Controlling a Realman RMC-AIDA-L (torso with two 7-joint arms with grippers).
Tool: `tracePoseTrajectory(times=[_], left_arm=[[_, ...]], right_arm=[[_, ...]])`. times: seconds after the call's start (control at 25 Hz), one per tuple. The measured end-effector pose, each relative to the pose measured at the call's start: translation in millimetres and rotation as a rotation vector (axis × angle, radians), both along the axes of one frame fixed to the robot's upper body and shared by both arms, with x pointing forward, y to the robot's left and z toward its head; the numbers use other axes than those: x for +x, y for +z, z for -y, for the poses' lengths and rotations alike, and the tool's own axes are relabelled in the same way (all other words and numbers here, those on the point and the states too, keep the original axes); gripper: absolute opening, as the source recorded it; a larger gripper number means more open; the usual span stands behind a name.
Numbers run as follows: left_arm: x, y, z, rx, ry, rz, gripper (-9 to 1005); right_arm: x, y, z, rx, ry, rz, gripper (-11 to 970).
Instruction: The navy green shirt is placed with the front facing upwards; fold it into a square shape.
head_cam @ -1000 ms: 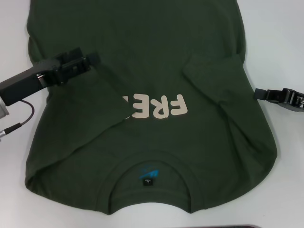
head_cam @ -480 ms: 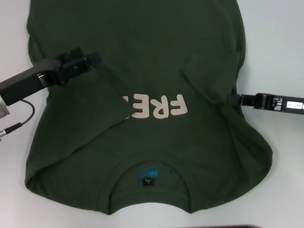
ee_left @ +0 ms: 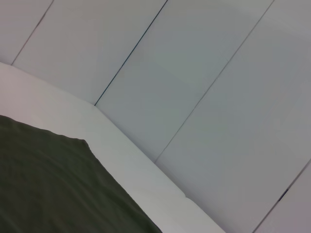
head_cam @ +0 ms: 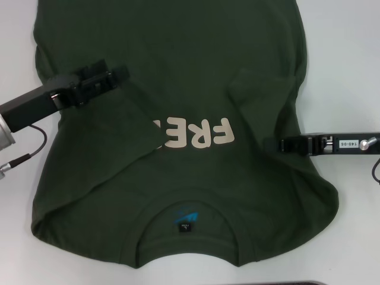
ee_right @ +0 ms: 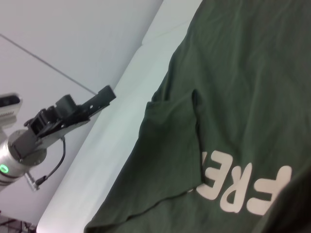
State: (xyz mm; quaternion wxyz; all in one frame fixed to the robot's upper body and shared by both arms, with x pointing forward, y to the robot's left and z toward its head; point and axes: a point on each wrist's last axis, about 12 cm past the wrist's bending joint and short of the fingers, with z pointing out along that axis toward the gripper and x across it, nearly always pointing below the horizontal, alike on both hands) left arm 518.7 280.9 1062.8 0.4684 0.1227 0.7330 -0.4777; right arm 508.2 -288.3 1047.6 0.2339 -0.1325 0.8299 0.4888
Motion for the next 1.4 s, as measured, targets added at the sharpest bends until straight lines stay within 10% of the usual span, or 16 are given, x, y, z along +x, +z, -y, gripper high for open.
tracePoseTrajectory(times=[0.44,1.12,1.4], left_arm=[[0.6,-0.1,0,0.002,0.001,0.0,887],[4.4,1.2,3,0.004,-0.003,0.005,888],[4.9,1.8,4,0.002,-0.009,0.007,888]], right_arm=[[2.4,0.2,-7,-0.016,0.042,-0.011,26],[4.2,0.2,31,-0.022,-0.176,-0.02,698],[6.1,0.3,43,-0.038,-0.241,-0.019,702]])
